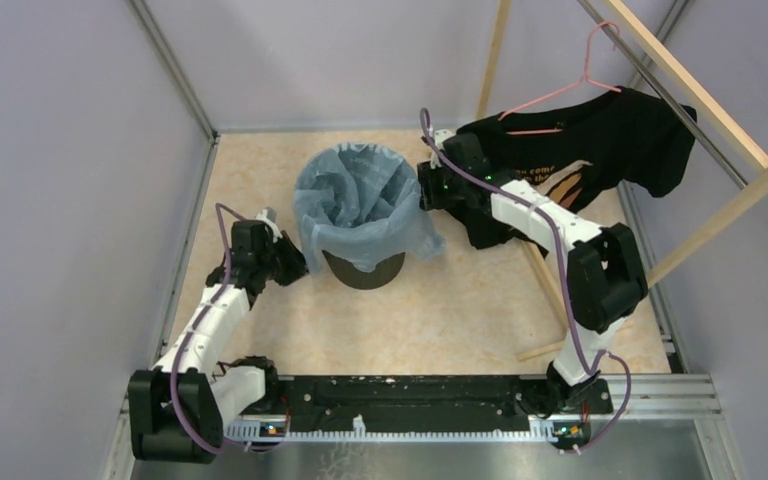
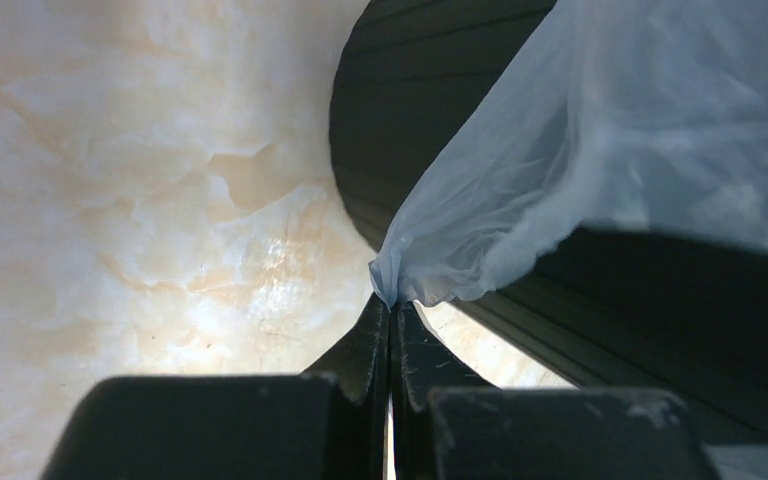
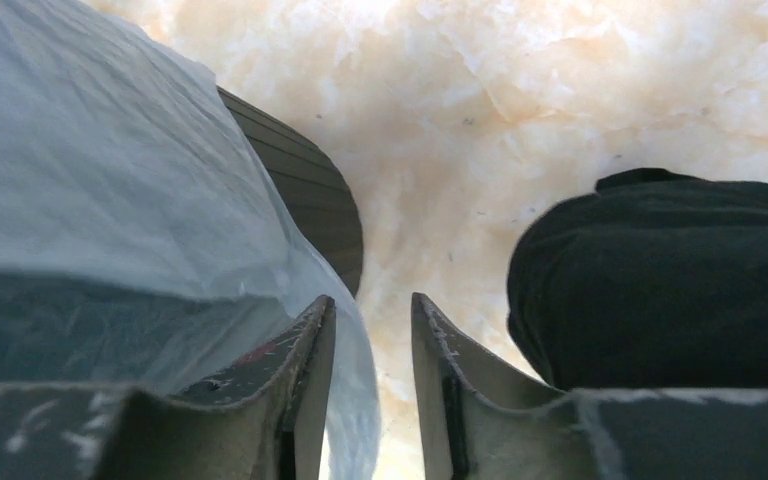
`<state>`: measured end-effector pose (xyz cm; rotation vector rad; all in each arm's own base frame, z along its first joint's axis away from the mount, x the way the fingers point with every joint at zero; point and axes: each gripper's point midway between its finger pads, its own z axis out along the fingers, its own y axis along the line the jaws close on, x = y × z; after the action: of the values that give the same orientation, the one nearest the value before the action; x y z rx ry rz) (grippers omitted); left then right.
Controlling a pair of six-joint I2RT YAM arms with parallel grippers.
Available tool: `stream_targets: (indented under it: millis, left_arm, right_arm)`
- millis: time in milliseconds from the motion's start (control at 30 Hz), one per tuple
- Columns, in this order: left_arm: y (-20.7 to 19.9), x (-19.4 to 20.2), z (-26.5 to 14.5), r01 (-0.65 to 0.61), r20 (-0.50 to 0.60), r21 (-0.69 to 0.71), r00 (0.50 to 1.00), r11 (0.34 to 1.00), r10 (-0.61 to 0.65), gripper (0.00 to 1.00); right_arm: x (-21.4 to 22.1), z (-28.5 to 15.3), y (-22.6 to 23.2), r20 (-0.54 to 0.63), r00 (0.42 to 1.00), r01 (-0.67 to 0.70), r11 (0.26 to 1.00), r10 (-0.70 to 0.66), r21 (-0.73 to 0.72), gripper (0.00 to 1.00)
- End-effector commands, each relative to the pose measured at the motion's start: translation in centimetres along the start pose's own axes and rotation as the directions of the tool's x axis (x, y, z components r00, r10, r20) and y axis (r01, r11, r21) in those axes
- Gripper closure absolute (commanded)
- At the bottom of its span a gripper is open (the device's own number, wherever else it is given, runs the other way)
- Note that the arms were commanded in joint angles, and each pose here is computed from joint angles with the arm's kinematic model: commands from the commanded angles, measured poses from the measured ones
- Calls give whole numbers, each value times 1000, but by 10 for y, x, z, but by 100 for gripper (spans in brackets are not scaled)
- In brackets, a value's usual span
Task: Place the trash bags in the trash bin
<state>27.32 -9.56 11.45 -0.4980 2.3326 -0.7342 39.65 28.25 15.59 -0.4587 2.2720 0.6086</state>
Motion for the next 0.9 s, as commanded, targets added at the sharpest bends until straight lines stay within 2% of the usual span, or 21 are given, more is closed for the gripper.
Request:
stream_targets:
  millis: [0, 167, 300, 400, 600, 867]
  left_arm:
    - [9, 21, 11, 38, -70, 15, 997, 999, -37, 100]
    - [10, 12, 9, 11, -38, -7, 999, 1000, -11, 100]
    - [11, 7, 7, -6, -27, -28, 1000, 1000, 5, 100]
    - [12, 8, 7, -5, -27, -29, 1000, 1000, 5, 100]
    - [13, 11, 8, 0, -36, -28, 999, 1000, -1, 100]
    - [14, 19, 10, 28, -55, -14, 998, 1000, -29, 100]
  right_arm:
    - [-53, -47, 9, 120, 991, 58, 998, -62, 35, 59]
    - [-69, -93, 19, 156, 981, 98, 987, -117, 124, 35]
    - [-68, -127, 15, 172, 976, 101, 975, -136, 197, 26]
    - [-52, -135, 8, 157, 979, 95, 970, -132, 225, 25]
    - [-8, -116, 15, 133, 989, 43, 992, -59, 120, 26]
    - [38, -62, 31, 60, 998, 34, 999, -34, 12, 39]
